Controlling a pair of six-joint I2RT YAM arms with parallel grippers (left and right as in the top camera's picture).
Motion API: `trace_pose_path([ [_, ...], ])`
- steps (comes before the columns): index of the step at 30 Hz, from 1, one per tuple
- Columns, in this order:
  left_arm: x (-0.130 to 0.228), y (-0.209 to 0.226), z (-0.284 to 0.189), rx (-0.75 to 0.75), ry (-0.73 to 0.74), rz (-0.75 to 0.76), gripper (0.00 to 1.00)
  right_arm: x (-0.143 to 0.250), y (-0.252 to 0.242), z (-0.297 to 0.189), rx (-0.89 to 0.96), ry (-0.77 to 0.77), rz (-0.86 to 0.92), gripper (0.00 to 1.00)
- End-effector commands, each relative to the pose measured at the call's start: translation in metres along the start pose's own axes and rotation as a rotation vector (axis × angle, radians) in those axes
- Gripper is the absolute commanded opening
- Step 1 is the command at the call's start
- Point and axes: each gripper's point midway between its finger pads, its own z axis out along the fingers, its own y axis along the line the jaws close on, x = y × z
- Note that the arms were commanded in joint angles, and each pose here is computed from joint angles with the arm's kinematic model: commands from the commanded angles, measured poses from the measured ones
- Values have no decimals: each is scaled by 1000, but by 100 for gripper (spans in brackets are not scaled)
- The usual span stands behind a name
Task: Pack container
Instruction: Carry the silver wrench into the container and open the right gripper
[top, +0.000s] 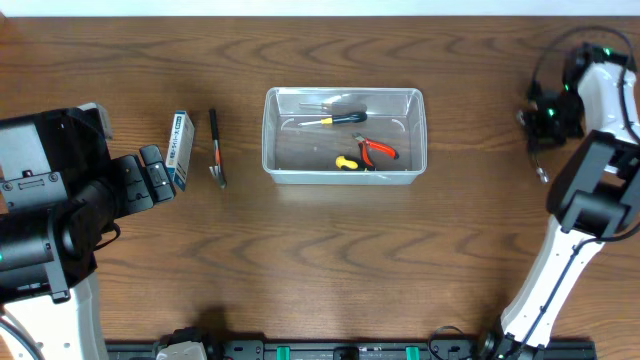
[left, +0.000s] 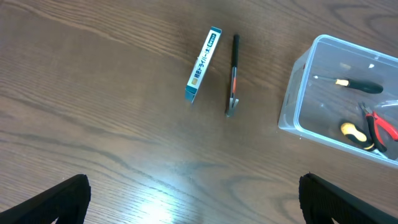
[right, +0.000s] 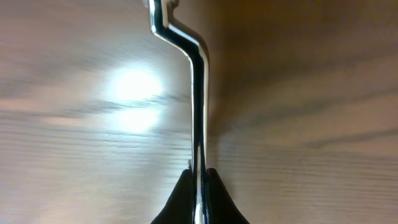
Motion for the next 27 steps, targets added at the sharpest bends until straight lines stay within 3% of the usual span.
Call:
trace_pose_path([
  [1, -3, 0, -4, 1, -13, 13, 98, -42, 45, -84, 37, -230, -82, 1],
  [7, -3, 0, -4, 1, -12, 13, 98, -59, 143, -189, 107, -487, -387, 1],
  [11, -3, 0, -4, 1, -12, 13, 98, -49, 217, -206, 127, -523, -683, 1],
  [18, -3, 0, -4, 1, -12, 13, 98, -30, 295, -156, 100, -397, -985, 1],
  [27, -3, 0, -4, 1, -11, 13, 98, -9, 312, -65, 25, -189, -1129, 1],
])
